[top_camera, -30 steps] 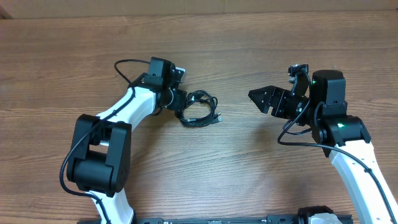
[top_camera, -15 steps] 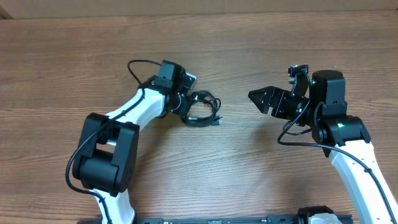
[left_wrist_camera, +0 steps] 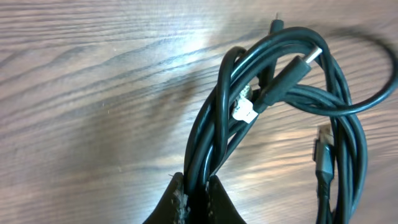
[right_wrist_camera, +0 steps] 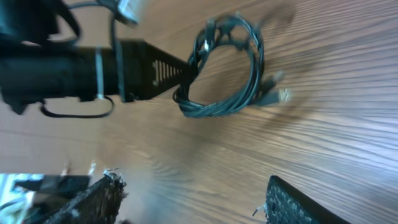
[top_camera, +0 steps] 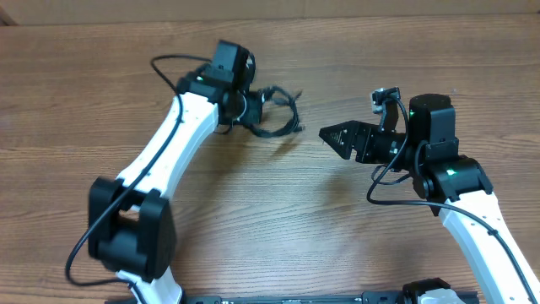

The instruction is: Untangle cables

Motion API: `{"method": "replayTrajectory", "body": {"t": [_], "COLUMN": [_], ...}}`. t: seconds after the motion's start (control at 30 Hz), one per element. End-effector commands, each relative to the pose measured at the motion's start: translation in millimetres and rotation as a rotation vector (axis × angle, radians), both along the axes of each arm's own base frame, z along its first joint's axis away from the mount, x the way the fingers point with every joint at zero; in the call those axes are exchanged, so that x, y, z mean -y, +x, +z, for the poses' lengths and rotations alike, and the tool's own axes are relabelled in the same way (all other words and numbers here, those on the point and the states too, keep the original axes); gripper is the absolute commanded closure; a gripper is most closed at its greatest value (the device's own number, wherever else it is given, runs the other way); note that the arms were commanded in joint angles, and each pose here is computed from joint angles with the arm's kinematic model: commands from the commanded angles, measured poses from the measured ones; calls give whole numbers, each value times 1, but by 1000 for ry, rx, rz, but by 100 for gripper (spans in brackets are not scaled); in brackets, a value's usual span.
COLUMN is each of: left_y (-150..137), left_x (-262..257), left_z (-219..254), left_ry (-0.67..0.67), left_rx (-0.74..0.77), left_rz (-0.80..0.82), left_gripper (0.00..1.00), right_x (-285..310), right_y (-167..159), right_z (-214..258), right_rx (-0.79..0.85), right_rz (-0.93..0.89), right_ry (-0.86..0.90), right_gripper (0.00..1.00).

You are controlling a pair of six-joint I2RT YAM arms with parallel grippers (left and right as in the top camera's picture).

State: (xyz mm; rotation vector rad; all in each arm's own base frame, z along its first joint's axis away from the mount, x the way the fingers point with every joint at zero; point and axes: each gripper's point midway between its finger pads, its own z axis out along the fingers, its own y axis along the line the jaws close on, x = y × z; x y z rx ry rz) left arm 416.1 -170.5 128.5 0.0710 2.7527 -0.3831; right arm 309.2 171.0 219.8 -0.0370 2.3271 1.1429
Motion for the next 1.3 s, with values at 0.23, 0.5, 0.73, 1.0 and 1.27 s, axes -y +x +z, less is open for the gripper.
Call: {"method": "replayTrajectory", "body": {"t": [0.23,0.5,0.73,1.0,1.27], "left_y": [2,16,-3,-52,-54], "left_x": [20,51,55,55,40], "left_z": [30,65,172,177,156], "left_ry": [-24,3,-375,-411,-304], "left_rx": [142,472,501,419,370], "left_rz": [-310,-756,-447,-566,-543], "left_gripper": [96,96,96,96,96], "right_x": [-11,-23,1,23,24], "right_y": [12,35,47,51,53], "right_z": [-14,-25,77,78,20], "right_rx": [-178,-167,-79,-160,-362], "right_rz": [-288,-266,-227,-369,-394], "right_ry": [-18,10,73,37,-35], "right_gripper": [38,37,39,47,50]}}
